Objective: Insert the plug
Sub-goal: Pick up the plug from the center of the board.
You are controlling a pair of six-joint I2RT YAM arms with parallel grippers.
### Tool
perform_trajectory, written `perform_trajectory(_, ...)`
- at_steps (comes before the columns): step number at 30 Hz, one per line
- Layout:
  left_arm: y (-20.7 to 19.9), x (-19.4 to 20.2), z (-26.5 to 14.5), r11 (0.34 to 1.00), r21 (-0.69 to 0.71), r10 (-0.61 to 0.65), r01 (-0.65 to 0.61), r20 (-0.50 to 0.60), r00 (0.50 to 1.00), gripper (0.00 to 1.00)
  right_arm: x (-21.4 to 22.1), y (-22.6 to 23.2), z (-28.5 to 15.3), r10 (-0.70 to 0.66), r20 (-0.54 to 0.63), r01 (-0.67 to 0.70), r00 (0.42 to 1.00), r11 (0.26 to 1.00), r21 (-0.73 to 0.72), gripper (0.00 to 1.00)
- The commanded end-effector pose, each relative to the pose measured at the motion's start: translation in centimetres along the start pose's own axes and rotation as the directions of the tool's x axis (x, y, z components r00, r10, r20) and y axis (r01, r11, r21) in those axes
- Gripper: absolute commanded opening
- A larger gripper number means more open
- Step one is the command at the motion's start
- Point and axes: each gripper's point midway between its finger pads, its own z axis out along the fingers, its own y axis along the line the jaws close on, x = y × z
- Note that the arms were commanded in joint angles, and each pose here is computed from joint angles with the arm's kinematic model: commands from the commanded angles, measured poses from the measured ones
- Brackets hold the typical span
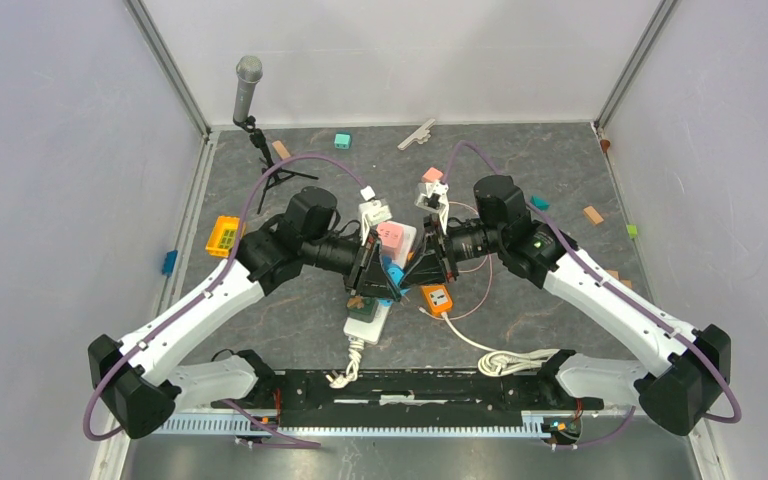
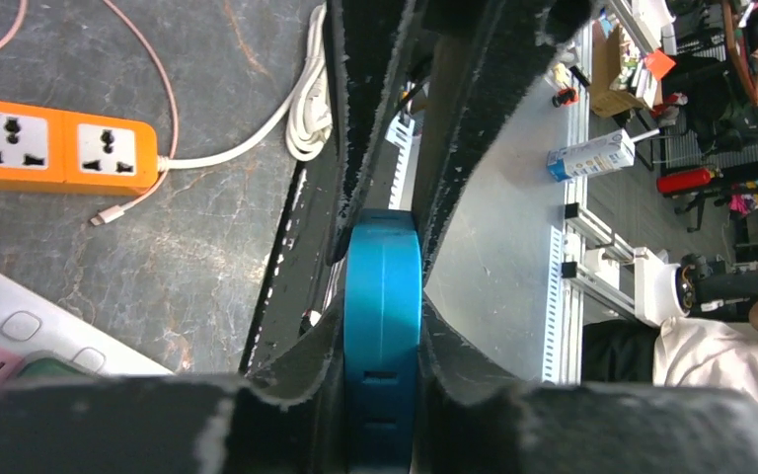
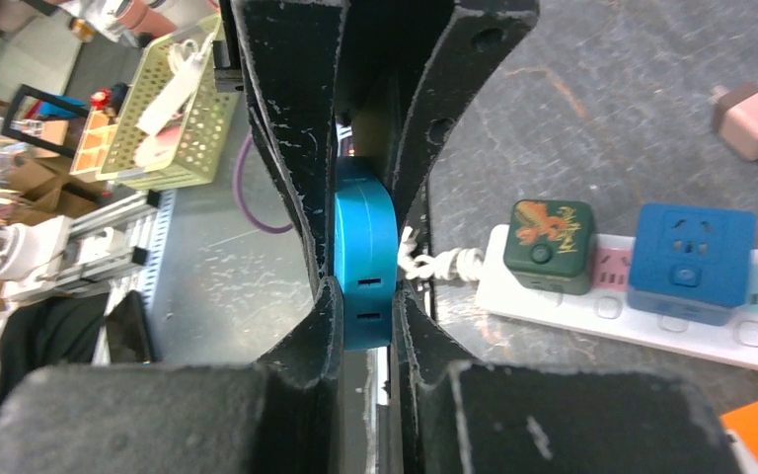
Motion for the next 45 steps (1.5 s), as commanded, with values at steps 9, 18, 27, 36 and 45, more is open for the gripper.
perform_trajectory(9, 2.5, -1.8, -0.5, 0.984, -0.18, 0.009, 0.012, 0.115, 0.993, 0.02, -1.1, 0.5, -0.1, -0.022, 0.028, 0.022, 0.999, 1.0, 0.007, 0.0)
perform_trajectory(18, 3.1, -2.4, -1.3, 0.97, -0.242, 0.025, 0.019, 0.176, 0.984, 0.02, -0.3, -1.5, -0.3, 0.008, 0.021, -0.011, 1.0, 0.993, 0.12, 0.33)
perform_trajectory(27, 0.9, -2.7, -1.7, 0.987, -0.161, 0.041, -0.006, 0.221, 0.974, 0.02, -0.1, 0.6, -0.4, -0.052, 0.062, 0.051, 0.997, 0.999, 0.015, 0.73)
perform_trajectory(36, -2.1, -3.4, -1.7, 0.998, -0.016, 0.063, -0.061, 0.241, 0.968, 0.02, 0.4, 0.0, 0.0, -0.028, 0.056, 0.027, 0.998, 1.0, 0.007, 0.66)
perform_trajectory(45, -3.1, -3.2, -1.7, 0.995, 0.044, 0.076, -0.088, 0.225, 0.971, 0.02, 0.3, 0.2, 0.2, -0.026, 0.062, 0.026, 0.998, 1.0, -0.012, 0.37)
